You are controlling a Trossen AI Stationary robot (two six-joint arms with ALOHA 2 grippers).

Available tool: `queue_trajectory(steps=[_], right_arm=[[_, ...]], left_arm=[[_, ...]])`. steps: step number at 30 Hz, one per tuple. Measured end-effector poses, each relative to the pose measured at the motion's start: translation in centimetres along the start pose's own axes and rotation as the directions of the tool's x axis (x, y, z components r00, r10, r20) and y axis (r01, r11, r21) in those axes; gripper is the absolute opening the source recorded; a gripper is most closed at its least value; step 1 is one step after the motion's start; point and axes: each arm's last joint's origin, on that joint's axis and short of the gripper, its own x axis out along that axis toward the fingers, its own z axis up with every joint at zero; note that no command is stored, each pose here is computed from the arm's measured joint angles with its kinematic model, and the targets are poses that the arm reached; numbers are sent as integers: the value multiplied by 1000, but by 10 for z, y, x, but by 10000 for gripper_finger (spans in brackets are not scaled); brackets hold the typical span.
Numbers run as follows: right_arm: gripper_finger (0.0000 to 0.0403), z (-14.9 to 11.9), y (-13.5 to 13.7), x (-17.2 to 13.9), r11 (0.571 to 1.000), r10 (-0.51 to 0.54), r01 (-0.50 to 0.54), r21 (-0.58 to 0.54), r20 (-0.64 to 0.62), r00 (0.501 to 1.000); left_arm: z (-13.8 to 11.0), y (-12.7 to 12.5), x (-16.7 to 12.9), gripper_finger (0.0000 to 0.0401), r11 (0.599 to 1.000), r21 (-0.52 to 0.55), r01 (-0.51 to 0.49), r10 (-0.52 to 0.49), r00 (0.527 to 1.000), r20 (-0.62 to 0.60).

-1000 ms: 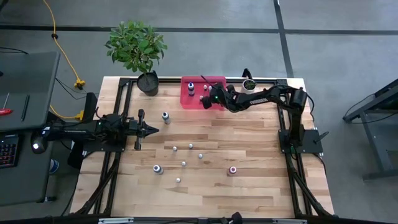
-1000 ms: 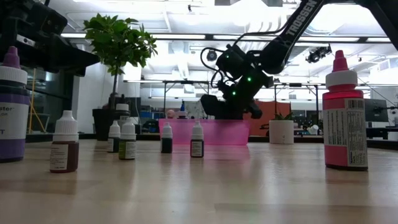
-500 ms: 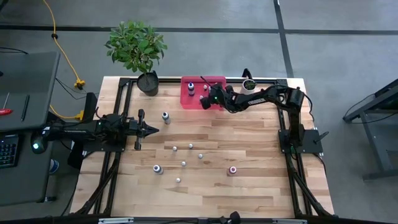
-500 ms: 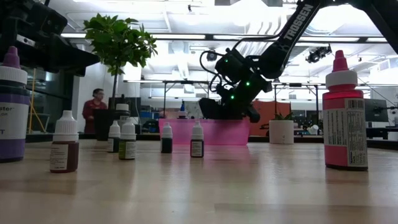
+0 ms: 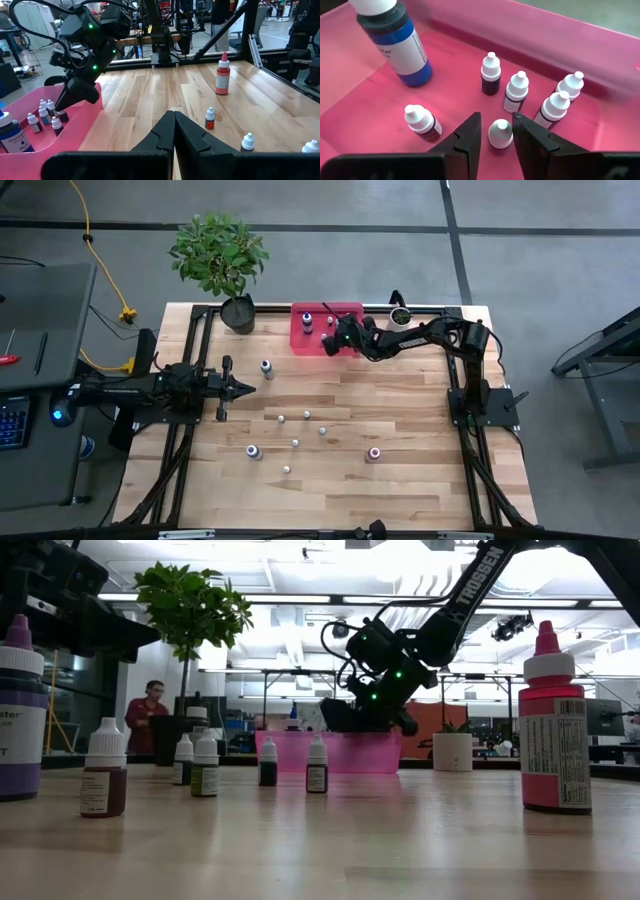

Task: Pick & Place food coloring
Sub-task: Put the small violet food coloring bottle into the red bin, then put the small orange food coloring bottle into the red bin

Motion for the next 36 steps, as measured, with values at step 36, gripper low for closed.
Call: queue_trajectory(steps=[36], right_arm=[[108, 91, 10, -91, 947, 171, -112, -303, 175, 970]], left_arm=[[0, 0, 0, 0, 1000, 0, 0, 0, 1000, 1]])
